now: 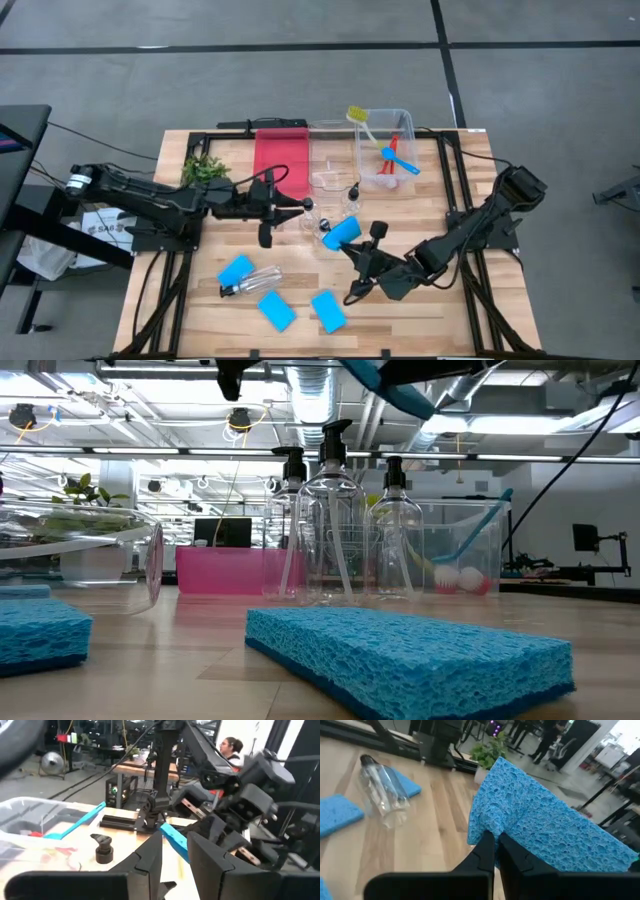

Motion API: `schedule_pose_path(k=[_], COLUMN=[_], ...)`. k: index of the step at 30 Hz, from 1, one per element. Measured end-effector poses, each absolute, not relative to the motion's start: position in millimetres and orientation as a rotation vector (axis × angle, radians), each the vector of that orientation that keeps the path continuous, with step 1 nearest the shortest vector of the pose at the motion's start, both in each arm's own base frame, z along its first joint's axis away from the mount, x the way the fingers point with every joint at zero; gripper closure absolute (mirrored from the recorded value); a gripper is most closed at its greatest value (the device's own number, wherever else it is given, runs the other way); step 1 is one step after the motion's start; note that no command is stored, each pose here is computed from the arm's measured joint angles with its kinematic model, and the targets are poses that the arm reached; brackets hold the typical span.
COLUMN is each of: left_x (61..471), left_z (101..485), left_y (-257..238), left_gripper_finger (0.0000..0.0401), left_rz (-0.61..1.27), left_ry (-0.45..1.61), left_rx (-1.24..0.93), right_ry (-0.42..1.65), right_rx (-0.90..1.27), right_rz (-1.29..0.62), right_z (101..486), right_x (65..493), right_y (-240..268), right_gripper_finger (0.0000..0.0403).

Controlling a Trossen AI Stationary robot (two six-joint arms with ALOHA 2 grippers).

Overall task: Pick & Place Kitchen Sink Supplies
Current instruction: Put the blue sponge into the red bin

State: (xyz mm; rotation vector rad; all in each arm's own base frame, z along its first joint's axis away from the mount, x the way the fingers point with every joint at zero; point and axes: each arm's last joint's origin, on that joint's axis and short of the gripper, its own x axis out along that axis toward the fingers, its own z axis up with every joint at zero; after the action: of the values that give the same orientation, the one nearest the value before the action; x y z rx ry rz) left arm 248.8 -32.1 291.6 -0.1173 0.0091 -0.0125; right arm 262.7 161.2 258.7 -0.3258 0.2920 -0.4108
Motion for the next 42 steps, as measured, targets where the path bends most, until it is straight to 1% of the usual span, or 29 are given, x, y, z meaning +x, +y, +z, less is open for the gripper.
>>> schedule_pose_path(k=[6,9,16,21,33,42], left_x=[259,264,275,280,281,281], left_z=[292,291,284,280,280,281], left_y=[-32,-34,-36,-37,-37,-36], left_gripper_finger=[0.0309,0.0309,0.0309,0.0309,0.0309,0.0309], left_rz=[-0.089,-0.104,-0.117,-0.120,-0.125,-0.085], left_ry=[-0.071,-0.107,-0.132,-0.140,-0.168,-0.186], left_rx=[-0.244,-0.256,-0.362,-0.370,-0.372,-0.377], right_ry=[0.304,0.301,0.305,0.302,0.215,0.129], right_rx=[-0.376,-0.378,-0.413,-0.412,-0.349,-0.332], right_rz=[-0.412,-0.414,-0.401,-0.407,-0.600,-0.731], right_z=[254,255,255,255,266,290], right_x=[262,262,260,260,263,277], right_y=[166,167,170,170,163,144], right_gripper_finger=[0.0402,0.0402,0.0402,0.0402,0.0402,0.0402])
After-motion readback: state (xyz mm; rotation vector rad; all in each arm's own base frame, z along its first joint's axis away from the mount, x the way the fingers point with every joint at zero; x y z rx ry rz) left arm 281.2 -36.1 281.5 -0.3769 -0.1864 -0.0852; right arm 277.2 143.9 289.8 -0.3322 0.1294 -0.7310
